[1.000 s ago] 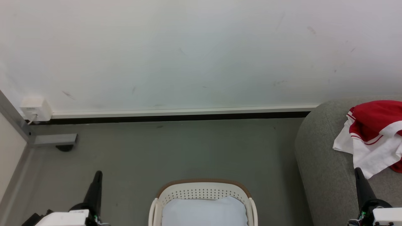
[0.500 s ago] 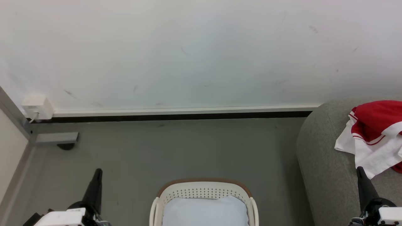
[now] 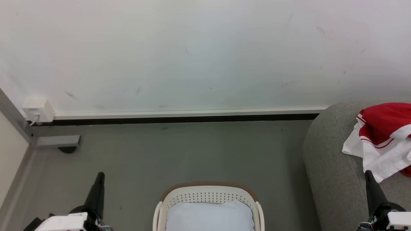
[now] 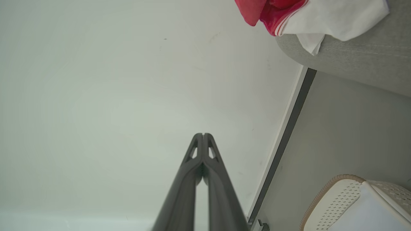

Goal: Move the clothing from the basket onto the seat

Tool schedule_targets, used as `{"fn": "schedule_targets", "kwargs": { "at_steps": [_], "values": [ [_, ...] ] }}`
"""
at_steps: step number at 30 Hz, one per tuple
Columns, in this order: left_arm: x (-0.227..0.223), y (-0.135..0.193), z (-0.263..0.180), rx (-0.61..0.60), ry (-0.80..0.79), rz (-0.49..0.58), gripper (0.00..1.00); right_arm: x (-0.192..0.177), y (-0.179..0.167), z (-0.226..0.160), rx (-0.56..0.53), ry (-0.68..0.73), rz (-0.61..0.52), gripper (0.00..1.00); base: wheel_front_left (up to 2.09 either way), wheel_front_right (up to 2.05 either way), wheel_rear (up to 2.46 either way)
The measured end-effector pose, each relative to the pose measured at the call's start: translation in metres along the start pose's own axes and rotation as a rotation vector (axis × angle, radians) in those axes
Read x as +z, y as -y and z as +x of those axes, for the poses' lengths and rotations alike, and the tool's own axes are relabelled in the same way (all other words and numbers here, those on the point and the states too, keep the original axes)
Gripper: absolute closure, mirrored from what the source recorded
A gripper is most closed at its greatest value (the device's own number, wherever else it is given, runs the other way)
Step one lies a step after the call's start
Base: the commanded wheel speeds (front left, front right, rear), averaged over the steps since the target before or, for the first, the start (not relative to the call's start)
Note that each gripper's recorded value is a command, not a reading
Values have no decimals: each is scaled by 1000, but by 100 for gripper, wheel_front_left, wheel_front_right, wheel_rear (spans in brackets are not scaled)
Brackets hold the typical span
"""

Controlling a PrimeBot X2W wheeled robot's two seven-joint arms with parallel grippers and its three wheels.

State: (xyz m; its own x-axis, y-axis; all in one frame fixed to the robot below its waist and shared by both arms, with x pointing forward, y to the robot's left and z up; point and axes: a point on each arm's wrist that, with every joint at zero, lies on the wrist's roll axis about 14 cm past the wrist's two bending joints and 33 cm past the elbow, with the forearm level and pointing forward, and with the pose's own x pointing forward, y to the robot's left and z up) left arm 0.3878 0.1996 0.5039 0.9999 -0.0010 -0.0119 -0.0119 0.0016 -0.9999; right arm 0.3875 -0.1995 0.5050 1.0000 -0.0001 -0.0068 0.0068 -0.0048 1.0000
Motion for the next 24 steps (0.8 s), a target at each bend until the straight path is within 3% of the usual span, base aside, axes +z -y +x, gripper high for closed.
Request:
{"fn": "schedule_targets", "kwargs": {
  "at_steps": [24],
  "values": [
    [0, 0, 0, 0, 0, 0, 100, 0, 0, 0, 0, 0, 0, 100, 0, 0, 0]
  ]
}}
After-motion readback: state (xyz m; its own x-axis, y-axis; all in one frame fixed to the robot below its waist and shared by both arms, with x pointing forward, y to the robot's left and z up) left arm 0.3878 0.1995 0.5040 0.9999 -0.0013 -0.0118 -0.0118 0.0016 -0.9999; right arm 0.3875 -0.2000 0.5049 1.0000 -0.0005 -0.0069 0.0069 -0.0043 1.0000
